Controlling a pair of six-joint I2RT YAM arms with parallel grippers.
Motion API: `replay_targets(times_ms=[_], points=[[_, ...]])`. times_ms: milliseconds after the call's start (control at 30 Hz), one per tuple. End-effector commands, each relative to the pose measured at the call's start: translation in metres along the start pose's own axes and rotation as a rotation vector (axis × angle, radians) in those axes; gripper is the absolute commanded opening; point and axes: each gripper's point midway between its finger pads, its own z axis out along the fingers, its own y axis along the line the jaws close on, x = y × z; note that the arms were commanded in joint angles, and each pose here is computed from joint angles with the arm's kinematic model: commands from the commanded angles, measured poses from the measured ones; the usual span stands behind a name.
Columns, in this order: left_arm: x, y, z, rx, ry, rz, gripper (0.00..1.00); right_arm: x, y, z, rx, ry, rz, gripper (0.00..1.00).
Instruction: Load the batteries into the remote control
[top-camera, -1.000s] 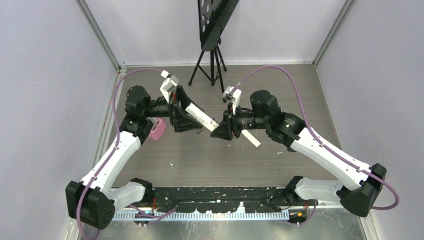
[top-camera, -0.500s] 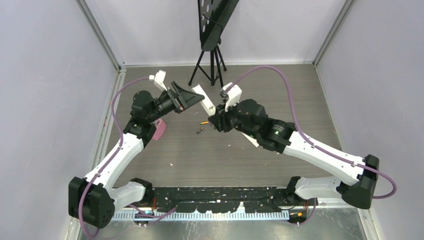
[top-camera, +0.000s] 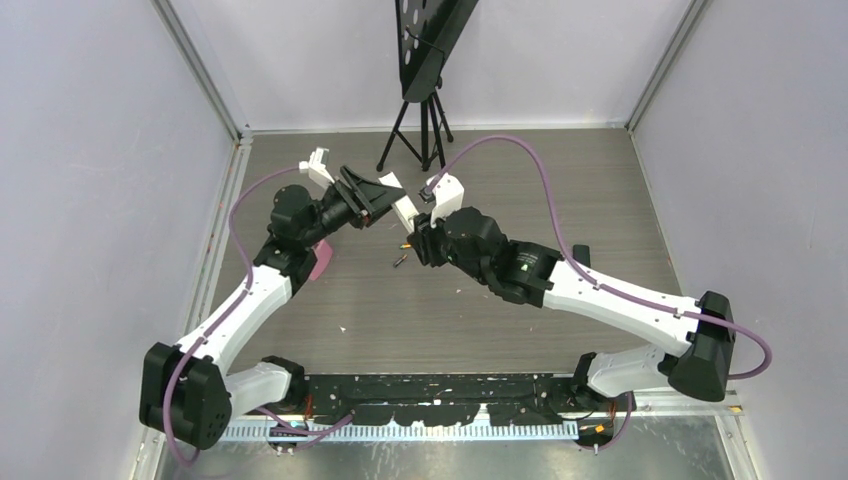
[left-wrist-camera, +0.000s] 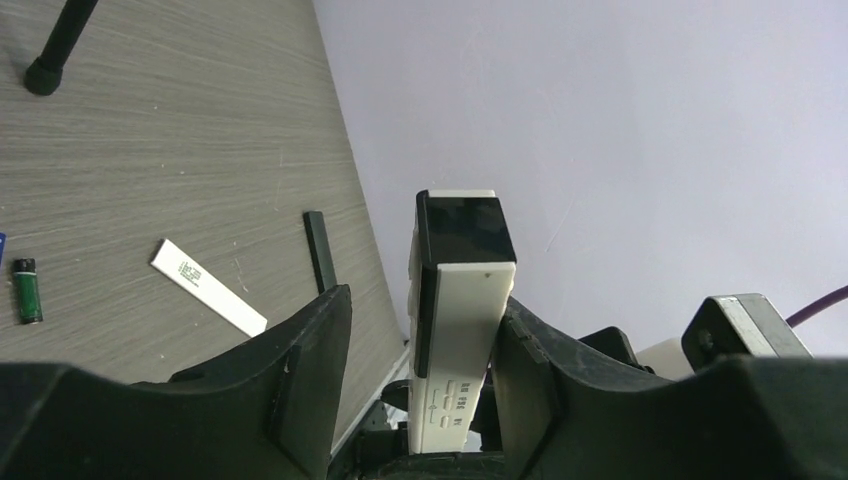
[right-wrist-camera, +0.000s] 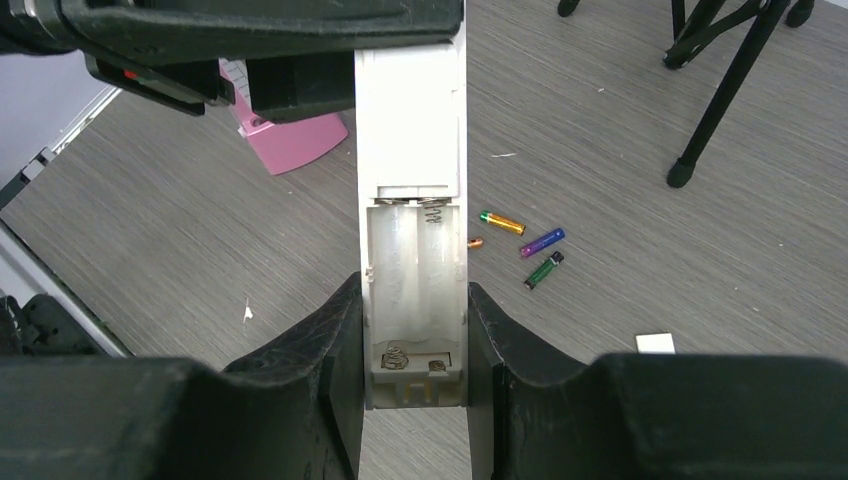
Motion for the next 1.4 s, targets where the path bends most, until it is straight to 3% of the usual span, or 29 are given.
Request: replay_targets(times_ms=[0, 100, 200, 267, 300, 333, 367, 400, 467, 633, 833, 1033, 1367], points=[[0.002, -0.007, 0.002, 0.032, 0.007, -0.019, 0.54, -0.052, 0.009, -0.001, 0.003, -0.146, 0.097, 0.06], [0.003, -0.005, 0.003, 0.028, 0.011, -0.019, 0.51, -0.050, 0.013, 0.003, -0.010, -0.136, 0.105, 0.06], [0.005, -0.001, 0.004, 0.018, 0.022, -0.010, 0.36, -0.048, 0.019, 0.004, -0.043, -0.125, 0.110, 0.06], [0.006, 0.002, 0.005, 0.006, 0.031, 0.005, 0.19, -0.047, 0.023, 0.003, -0.062, -0.115, 0.117, 0.10], [0.006, 0.004, 0.005, -0.003, 0.032, 0.019, 0.11, -0.045, 0.025, 0.003, -0.068, -0.103, 0.116, 0.17], [0.005, 0.008, 0.006, -0.018, 0.033, 0.044, 0.02, -0.044, 0.025, 0.002, -0.069, -0.094, 0.121, 0.38], [0.004, 0.013, 0.005, -0.043, 0.034, 0.066, 0.00, -0.040, 0.025, 0.002, -0.072, -0.076, 0.125, 0.56], [0.002, 0.017, 0.004, -0.071, 0.034, 0.092, 0.00, -0.037, 0.025, 0.000, -0.071, -0.063, 0.124, 0.68], [-0.003, 0.031, -0.001, -0.157, 0.034, 0.156, 0.00, -0.029, 0.021, -0.002, -0.049, -0.042, 0.152, 0.79], [-0.024, 0.077, -0.037, -0.497, -0.014, 0.343, 0.00, -0.003, -0.003, 0.001, 0.108, 0.015, 0.259, 0.78], [-0.056, 0.097, -0.092, -0.782, -0.166, 0.475, 0.00, 0.043, -0.030, 0.029, 0.361, 0.124, 0.427, 0.58], [-0.065, 0.072, -0.119, -0.759, -0.272, 0.533, 0.00, 0.070, -0.023, 0.086, 0.451, 0.214, 0.534, 0.57], [-0.059, 0.037, -0.138, -0.652, -0.303, 0.584, 0.00, 0.128, -0.044, 0.141, 0.641, 0.385, 0.780, 0.61]])
